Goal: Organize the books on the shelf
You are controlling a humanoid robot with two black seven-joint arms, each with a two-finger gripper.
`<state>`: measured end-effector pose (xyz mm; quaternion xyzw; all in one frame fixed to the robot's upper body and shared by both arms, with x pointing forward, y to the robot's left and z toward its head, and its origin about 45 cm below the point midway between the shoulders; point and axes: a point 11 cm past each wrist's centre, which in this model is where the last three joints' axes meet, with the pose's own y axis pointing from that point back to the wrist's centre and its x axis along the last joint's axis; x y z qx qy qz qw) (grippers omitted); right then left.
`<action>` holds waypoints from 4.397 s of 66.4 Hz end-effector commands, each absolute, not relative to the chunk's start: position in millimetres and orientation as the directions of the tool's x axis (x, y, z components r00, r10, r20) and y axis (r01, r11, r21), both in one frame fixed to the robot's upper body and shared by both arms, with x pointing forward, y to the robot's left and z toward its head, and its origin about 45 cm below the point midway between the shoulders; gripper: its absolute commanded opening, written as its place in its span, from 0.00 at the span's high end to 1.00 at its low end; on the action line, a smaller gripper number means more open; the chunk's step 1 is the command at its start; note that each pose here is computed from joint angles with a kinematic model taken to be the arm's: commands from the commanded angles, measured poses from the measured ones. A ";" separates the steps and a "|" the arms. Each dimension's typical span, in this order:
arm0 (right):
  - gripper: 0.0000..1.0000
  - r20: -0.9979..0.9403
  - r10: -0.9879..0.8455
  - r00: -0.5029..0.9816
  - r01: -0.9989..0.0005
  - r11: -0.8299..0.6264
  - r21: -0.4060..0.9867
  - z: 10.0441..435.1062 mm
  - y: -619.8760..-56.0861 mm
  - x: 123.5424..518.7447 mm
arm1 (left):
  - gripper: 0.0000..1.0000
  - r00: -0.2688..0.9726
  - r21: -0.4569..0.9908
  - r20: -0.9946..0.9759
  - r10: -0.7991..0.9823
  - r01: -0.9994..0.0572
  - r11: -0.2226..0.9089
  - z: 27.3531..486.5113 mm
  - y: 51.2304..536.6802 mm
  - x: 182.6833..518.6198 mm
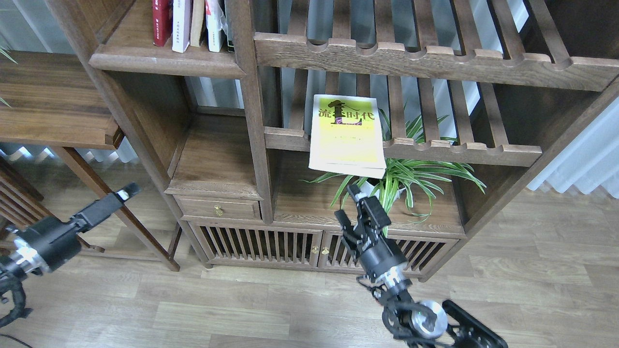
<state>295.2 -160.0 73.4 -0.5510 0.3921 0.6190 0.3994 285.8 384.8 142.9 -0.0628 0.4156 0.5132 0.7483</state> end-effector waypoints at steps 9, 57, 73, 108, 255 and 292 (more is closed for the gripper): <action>0.01 -0.993 0.020 -0.113 -0.913 -0.397 0.096 75.4 -151.7 314.0 | 0.07 0.126 0.326 -0.698 0.705 -0.821 0.468 139.1 379.7 287.2; 0.55 -0.971 0.115 -0.207 -0.944 -0.286 0.168 94.7 -167.6 372.0 | 0.07 0.150 0.285 -0.672 0.725 -0.851 0.441 158.5 392.5 298.5; 0.83 -0.978 0.141 -0.154 -0.957 -0.266 0.112 97.0 -168.9 368.2 | 0.07 0.151 0.273 -0.669 0.728 -0.861 0.429 163.0 396.9 300.8; 0.96 -0.935 0.293 -0.199 -0.901 -0.431 0.057 70.1 -123.4 210.2 | 0.00 0.119 0.270 -0.730 0.673 -0.854 0.445 137.4 373.6 289.8; 0.96 -0.923 0.093 -0.374 -0.482 -0.870 0.108 44.0 -75.7 85.4 | 0.68 -0.453 0.397 -0.887 0.092 -0.644 0.655 18.2 207.8 125.0; 0.95 -0.921 0.087 -0.379 -0.483 -0.868 0.117 42.2 -78.0 82.4 | 1.00 -0.474 0.385 -0.877 0.085 -0.583 0.715 14.1 194.3 111.0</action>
